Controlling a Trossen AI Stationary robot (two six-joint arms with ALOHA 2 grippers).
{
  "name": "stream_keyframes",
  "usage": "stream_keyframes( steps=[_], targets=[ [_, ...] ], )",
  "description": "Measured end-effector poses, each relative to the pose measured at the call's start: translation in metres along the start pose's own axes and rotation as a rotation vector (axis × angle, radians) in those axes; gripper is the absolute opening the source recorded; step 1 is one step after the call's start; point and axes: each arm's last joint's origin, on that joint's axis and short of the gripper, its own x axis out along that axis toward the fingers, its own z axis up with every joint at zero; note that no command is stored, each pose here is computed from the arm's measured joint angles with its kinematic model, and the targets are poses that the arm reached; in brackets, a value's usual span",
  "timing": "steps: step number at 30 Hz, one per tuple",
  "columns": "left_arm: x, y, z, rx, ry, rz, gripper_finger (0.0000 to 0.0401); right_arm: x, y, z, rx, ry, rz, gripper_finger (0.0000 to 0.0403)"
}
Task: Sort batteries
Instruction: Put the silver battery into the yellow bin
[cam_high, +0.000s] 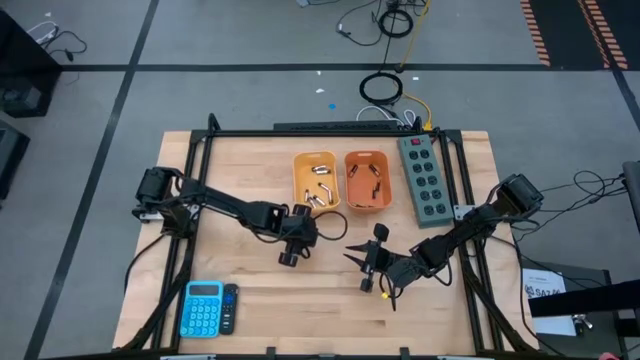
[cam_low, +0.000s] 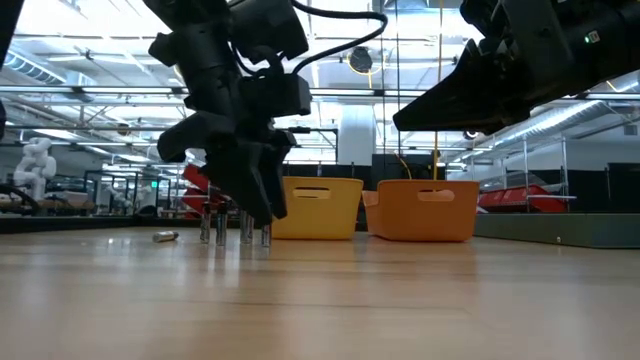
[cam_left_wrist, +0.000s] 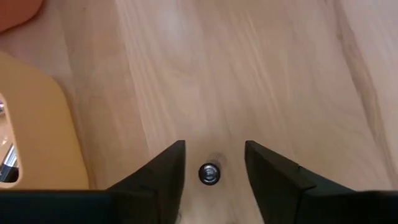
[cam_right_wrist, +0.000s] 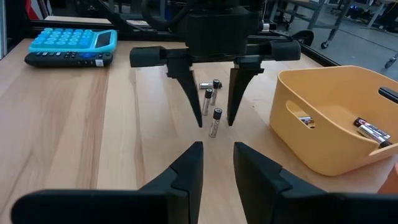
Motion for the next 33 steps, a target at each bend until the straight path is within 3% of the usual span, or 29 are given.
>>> stream_keyframes(
  steps=[11, 20, 25, 29, 33],
  targets=[
    [0.000, 0.000, -0.001, 0.004, -0.001, -0.054, 0.0042, 0.000, 0.000, 0.000, -0.004, 0.000, 0.000, 0.0079],
    [0.000, 0.000, -0.001, 0.020, -0.009, -0.056, 0.0040, 0.000, 0.000, 0.000, -0.004, 0.000, 0.000, 0.0079],
    [-0.001, 0.003, 0.011, 0.016, -0.128, -0.026, 0.0040, 0.000, 0.000, 0.000, 0.001, 0.000, 0.000, 0.0079],
    [-0.004, 0.012, 0.021, 0.002, -0.233, 0.054, 0.0040, 0.000, 0.000, 0.000, 0.000, 0.000, 0.000, 0.0079],
    [-0.017, 0.022, 0.026, 0.035, -0.248, 0.315, 0.0040, -0.001, 0.001, -0.001, -0.006, 0.005, 0.003, 0.0079]
  ],
)
